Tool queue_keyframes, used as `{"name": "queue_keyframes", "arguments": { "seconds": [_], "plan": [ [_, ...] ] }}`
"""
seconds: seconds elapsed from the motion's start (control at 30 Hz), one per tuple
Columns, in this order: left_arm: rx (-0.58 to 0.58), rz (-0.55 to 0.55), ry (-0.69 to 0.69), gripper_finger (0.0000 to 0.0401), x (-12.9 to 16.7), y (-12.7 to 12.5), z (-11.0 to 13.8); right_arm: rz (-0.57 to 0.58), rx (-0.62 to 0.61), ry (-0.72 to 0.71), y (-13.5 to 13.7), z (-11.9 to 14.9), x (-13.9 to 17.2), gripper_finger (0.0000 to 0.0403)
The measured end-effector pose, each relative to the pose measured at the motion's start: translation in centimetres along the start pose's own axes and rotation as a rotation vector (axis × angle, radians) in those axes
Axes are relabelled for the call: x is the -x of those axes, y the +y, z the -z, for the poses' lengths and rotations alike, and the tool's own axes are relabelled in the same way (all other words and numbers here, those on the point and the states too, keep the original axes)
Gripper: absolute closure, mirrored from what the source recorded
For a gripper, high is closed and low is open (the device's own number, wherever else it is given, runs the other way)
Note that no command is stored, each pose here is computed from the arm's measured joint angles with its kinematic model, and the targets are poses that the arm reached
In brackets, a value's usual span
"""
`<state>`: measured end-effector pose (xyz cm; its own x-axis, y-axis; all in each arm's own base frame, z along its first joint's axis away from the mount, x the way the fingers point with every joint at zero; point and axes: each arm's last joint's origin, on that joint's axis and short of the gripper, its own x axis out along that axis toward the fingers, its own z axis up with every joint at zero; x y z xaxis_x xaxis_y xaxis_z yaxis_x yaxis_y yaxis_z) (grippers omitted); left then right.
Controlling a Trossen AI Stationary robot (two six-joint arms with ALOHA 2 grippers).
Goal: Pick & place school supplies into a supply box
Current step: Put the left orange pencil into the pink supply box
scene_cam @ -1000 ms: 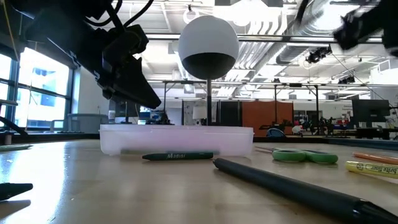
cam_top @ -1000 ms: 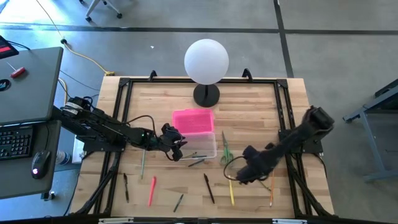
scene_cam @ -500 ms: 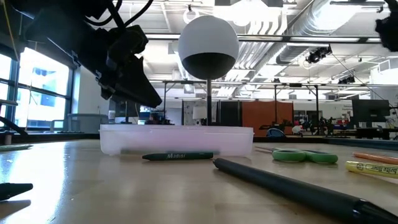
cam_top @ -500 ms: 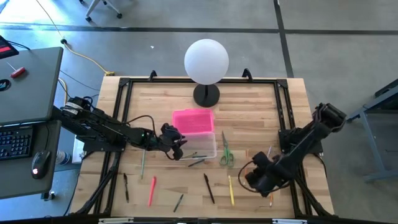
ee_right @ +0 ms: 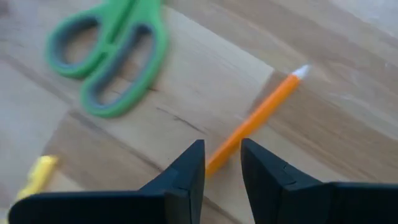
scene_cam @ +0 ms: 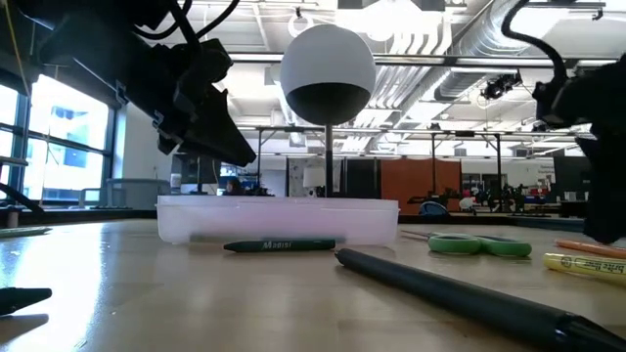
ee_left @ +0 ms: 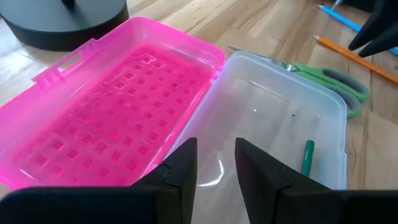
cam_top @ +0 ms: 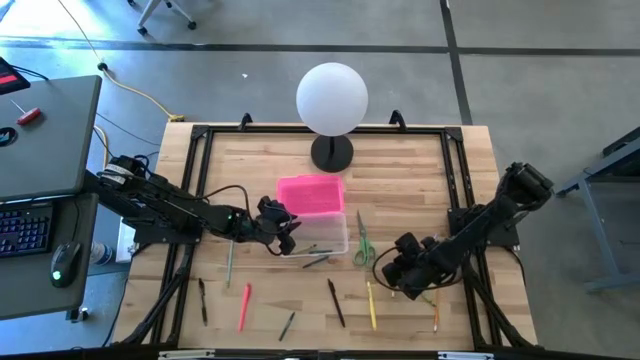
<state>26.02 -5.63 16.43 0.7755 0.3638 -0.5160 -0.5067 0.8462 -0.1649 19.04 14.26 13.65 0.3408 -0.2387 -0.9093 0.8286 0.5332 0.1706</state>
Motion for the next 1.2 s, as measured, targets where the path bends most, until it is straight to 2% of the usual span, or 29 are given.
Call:
{"name": "queue_keyframes", "arguments": {
  "seconds": [0.47, 0.6, 0.83, 1.07, 1.2],
  "plan": [
    [0.000, 0.000, -0.002, 0.0263, 0.0, 0.0, 0.0, 0.015, -0.033, -0.020, -1.8, -1.0, -2.4, 0.0320],
    [-0.002, 0.000, -0.002, 0.0263, 0.0, 0.0, 0.0, 0.020, -0.029, -0.090, -2.6, -1.3, -3.1, 0.0331],
    [-0.003, -0.003, -0.005, 0.0263, 0.0, 0.0, 0.0, 0.079, 0.022, -0.218, -3.6, -2.9, -4.2, 0.0396],
    [-0.005, -0.015, -0.013, 0.0263, 0.0, 0.0, -0.1, 0.182, 0.097, -0.367, -5.0, -5.6, -5.8, 0.0375],
    [-0.005, -0.015, -0.012, 0.0263, 0.0, 0.0, 0.0, 0.192, 0.080, -0.441, -5.9, -7.2, -7.0, 0.0375]
  ]
}}
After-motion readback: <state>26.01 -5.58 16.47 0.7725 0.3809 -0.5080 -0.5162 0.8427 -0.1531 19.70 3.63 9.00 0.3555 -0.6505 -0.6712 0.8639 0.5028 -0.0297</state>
